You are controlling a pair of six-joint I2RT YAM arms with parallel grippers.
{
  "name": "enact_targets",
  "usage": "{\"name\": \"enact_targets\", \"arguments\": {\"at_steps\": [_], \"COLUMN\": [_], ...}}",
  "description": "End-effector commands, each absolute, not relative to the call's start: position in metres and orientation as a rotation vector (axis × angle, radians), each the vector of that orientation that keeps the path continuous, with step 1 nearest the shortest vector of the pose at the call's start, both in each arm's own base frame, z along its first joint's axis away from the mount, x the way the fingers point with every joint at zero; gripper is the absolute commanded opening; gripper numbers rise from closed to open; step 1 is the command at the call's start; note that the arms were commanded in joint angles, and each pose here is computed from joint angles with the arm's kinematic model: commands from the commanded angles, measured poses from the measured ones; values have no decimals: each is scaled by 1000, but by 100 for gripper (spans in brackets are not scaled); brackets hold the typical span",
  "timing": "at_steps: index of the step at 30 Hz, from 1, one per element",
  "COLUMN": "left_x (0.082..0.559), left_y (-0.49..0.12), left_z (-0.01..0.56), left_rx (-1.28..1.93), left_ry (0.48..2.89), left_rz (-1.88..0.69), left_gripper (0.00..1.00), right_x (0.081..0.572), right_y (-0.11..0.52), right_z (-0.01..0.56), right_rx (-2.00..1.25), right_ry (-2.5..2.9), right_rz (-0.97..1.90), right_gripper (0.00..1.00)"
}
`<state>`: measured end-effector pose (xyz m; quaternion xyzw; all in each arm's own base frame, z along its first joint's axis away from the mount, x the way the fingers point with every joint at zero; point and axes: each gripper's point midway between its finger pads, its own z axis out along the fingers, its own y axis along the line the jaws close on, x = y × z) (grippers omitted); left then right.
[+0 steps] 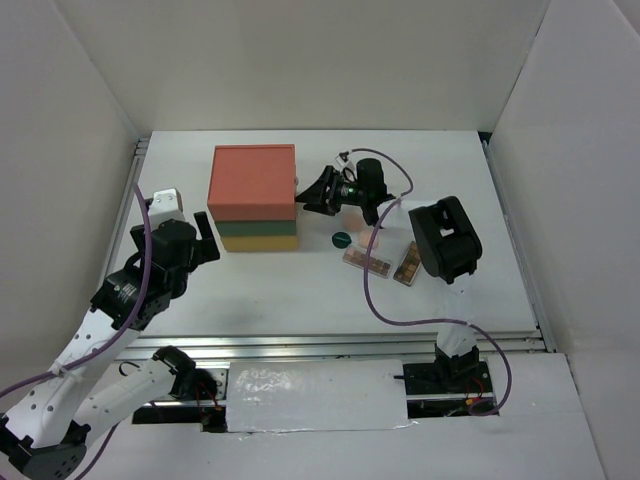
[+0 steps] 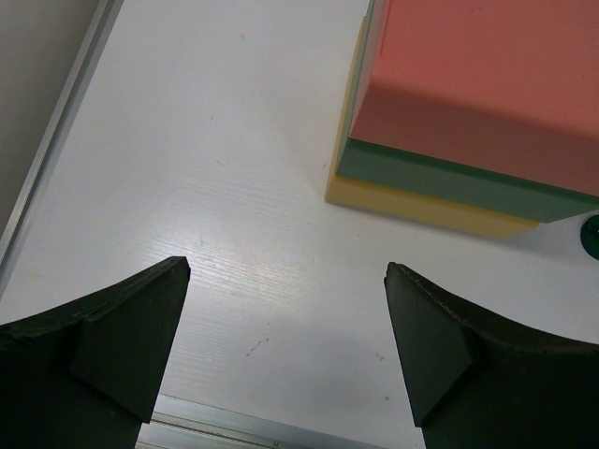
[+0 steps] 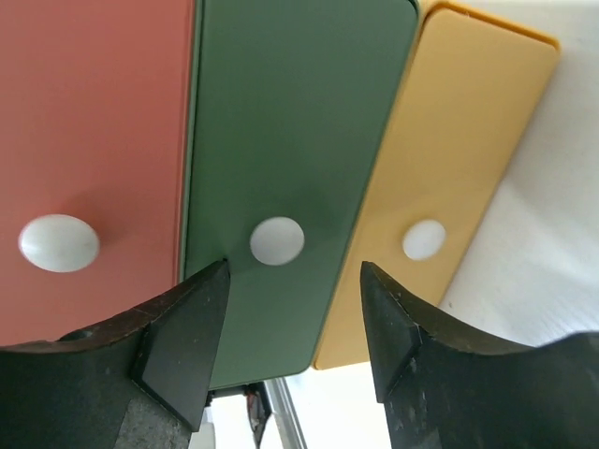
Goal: Organize the makeup
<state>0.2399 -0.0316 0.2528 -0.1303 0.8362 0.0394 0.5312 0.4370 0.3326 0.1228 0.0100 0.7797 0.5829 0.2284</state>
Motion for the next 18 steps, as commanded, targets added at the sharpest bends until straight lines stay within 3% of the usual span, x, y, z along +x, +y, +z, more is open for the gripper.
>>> {"name": "enact_targets", "arguments": {"at_steps": [1, 7, 15, 18], "left_x": [245, 246, 247, 247], "left_y": [-33, -34, -35, -36], "left_z": [260, 258, 257, 256], "left_rx": [-300, -293, -287, -284], "left_ry": [1964, 1971, 1977, 1980], "left_rz": [83, 84, 86, 85], "left_gripper": [99, 99, 99, 99], "right_x": [444, 450, 447, 448], "right_y": [336, 338, 342, 341], "right_z": [145, 144, 145, 146], "right_rx": [-35, -31, -69, -66], "right_ry": [2025, 2009, 1973, 1953], "right_rz": [1679, 1725, 1795, 1812], "right_gripper": [65, 60, 38, 36]}}
